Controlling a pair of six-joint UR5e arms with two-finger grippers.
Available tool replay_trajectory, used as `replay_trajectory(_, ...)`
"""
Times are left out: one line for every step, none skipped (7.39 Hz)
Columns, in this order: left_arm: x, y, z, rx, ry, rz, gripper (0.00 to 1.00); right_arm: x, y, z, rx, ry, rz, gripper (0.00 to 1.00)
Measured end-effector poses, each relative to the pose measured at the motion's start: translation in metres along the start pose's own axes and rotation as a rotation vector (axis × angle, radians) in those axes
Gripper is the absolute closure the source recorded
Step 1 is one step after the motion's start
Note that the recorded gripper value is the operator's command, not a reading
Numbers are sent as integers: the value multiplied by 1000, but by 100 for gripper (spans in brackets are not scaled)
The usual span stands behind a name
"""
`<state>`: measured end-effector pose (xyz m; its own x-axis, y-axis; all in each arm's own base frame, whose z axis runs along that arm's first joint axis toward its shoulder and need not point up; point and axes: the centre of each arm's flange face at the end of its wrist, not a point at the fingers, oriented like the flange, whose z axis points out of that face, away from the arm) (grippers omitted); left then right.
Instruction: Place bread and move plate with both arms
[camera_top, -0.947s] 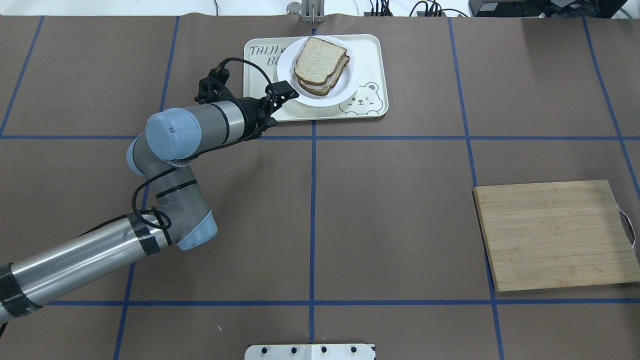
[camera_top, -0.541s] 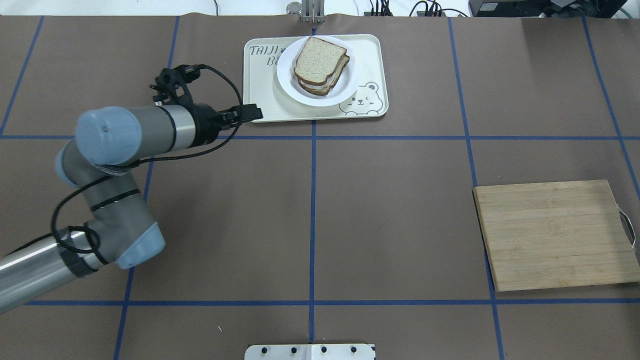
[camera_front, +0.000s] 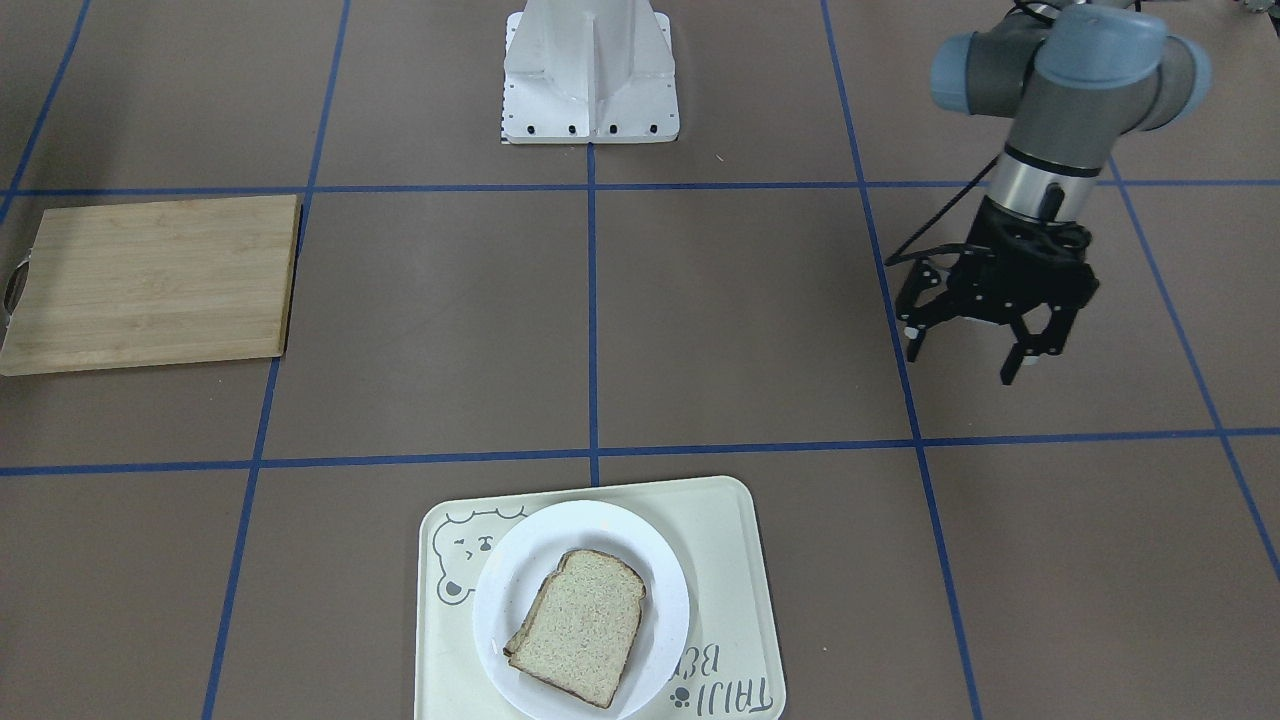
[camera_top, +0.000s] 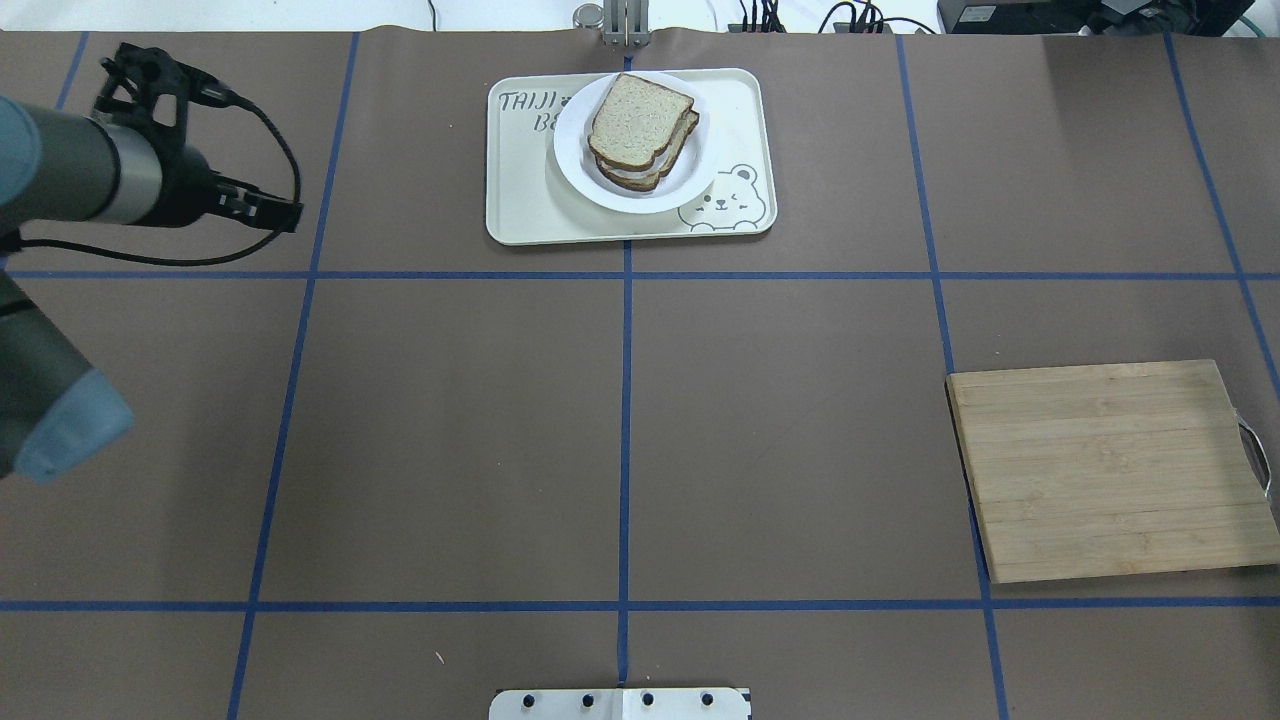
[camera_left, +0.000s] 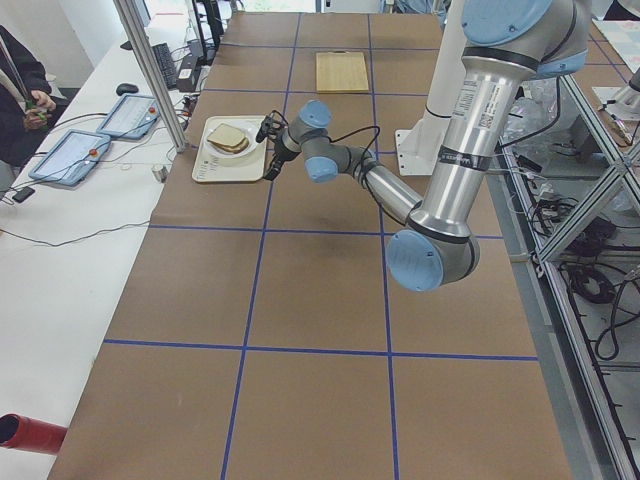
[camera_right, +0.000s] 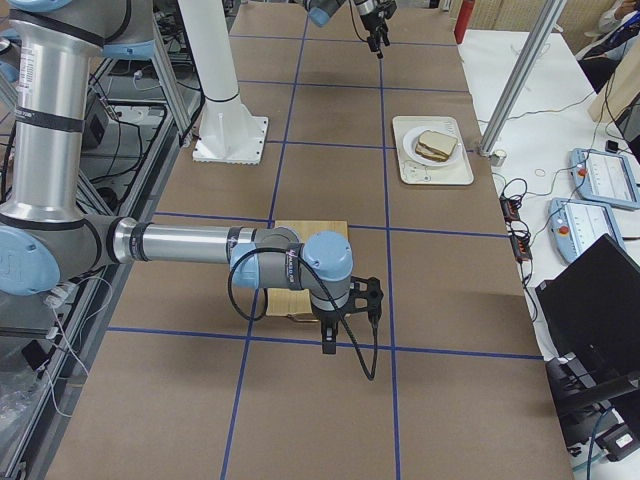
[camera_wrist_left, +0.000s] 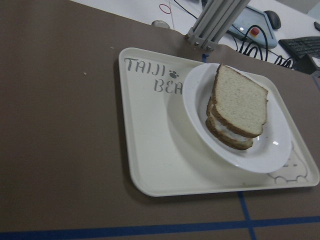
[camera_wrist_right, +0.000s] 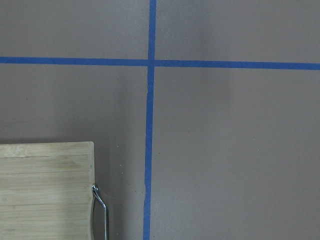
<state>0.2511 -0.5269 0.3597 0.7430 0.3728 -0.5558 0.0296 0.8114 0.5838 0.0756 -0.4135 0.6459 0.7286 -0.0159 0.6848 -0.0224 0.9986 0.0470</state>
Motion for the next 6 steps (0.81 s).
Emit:
replay_trajectory(-65, 4, -14, -104, -17, 54, 2, 0, 0, 0, 0, 1, -1, 0)
replay_trajectory(-137, 8, -33, -213, -7, 86, 2, 0, -1, 0, 1, 2, -2, 0)
replay_trajectory(-198, 17, -52, -297, 7, 92, 2, 0, -1, -1, 1, 2, -3, 0)
replay_trajectory(-246, 31, -67, -381, 13, 51, 2, 0, -2, -1, 2, 3, -3, 0)
replay_trajectory(-277, 50, -75, -466, 17, -28, 2, 0, -2, -1, 2, 3, -3, 0)
replay_trajectory(-304, 76, -82, -518, 16, -102, 2, 0, -2, -1, 2, 3, -3, 0)
